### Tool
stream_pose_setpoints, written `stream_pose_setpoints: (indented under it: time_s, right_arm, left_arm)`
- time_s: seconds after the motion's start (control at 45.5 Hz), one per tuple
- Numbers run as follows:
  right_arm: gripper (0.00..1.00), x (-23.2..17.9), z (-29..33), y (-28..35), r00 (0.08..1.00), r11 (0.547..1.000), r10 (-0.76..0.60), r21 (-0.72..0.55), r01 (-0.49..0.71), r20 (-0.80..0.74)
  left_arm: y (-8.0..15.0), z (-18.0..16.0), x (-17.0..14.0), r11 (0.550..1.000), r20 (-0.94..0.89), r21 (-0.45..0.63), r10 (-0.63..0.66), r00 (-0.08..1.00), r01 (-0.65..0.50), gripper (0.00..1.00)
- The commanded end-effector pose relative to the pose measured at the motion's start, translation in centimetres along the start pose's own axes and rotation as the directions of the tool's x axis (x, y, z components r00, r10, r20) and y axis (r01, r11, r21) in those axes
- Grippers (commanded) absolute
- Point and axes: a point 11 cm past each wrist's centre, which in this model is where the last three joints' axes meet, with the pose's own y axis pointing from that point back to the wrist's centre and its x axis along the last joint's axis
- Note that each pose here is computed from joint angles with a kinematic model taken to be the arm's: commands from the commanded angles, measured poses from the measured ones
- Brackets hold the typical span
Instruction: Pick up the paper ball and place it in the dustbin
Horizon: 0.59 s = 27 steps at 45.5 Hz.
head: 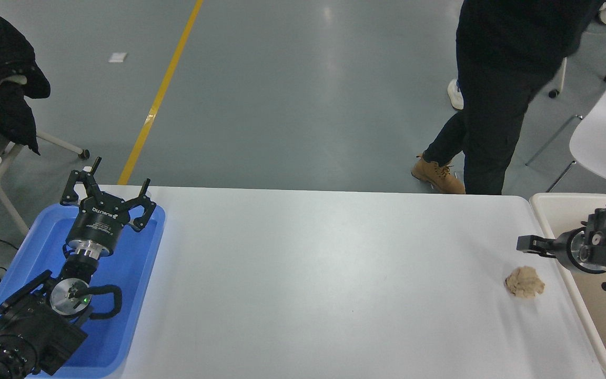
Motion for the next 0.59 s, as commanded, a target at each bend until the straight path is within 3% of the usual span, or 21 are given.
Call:
stream_pose_setpoints:
  time_s: [0.0, 0.462, 0.527, 0.571]
  right_arm:
    - [1.0, -2.3, -0.4, -1.3, 0.999, 1.0, -0.004, 0.009, 0.003, 0.038]
    - [1.0, -5.1, -0.3, -2.3, 0.997, 0.999, -0.04, 0.013, 0.039, 0.069]
    - [0.9, -5.3, -0.1, -2.4, 0.997, 1.0, -0.028, 0.007, 0.028, 0.068]
    - [0.75, -5.6, -0.2, -2.6, 0.998, 1.0, -0.022, 0.006, 0.022, 0.065]
  left_arm:
    - [0.0, 0.0, 0.0, 1.0, 0.0, 0.0, 0.0, 1.0, 0.0, 1.0]
    - [0.0, 0.0, 0.0, 1.0, 0.0, 0.001, 0.0, 1.0, 0.0, 1.0]
    - [0.0, 0.0, 0.0, 1.0, 0.0, 0.001, 0.0, 1.0, 0.0, 1.0]
    - [0.0, 0.0, 0.0, 1.0, -0.001, -0.001, 0.0, 1.0, 0.0, 1.0]
